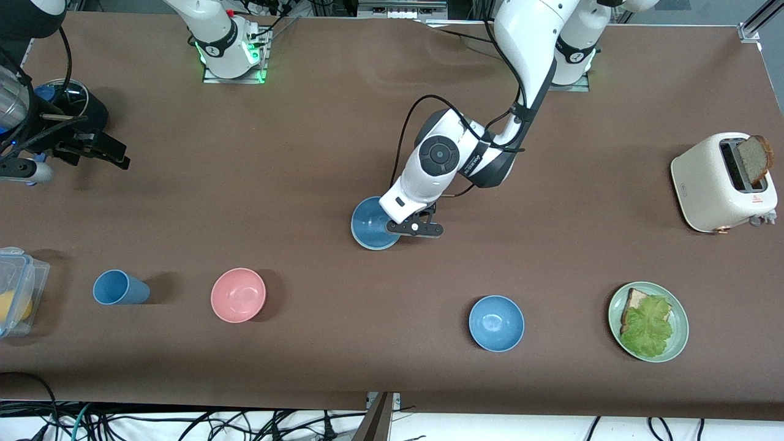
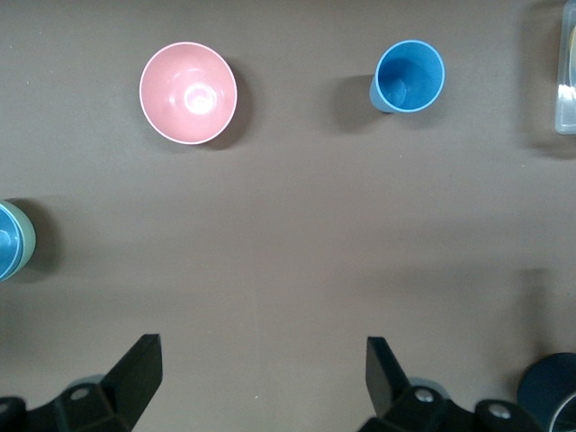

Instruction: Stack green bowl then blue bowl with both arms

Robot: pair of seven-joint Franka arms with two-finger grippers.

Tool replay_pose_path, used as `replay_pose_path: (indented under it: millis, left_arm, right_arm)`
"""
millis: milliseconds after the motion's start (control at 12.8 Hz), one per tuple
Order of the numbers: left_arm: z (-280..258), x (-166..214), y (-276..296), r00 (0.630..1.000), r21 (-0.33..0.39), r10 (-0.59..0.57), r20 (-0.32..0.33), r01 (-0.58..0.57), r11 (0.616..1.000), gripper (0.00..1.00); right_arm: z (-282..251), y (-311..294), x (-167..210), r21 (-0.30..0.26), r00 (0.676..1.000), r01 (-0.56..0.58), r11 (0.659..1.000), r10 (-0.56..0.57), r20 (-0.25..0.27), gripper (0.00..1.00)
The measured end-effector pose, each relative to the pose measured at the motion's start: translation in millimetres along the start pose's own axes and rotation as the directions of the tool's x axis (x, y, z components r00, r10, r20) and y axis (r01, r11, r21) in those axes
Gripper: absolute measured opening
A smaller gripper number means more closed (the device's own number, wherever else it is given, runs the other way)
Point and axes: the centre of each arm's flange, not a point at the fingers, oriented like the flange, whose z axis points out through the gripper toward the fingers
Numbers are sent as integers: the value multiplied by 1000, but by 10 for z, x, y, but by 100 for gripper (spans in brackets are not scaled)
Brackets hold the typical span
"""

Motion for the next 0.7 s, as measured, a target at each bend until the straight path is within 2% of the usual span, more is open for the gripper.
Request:
replay_pose_path:
  millis: [234,468,546,702]
  left_arm:
    - [-257,152,31,998,-44,-49,-28,48,998,63]
    - [-867,433,-282,994,-36,-104,-37,103,994,96]
    - [-1191,522,-451,991,-35,-129,-39,128,991,100]
    - [-1851,638,-910,987,-17,-158,-10,158,987,100]
  right_arm:
    - [5,-11,-2,0,1000,2,1000,-2,2,100]
    - [7,-15,-3,0,1000,3,1000,-3,2,100]
    - [8,-19,-4,0,1000,4,1000,-4,3,100]
    - [11,-28,-5,0,1000,5,1000,-5,3,100]
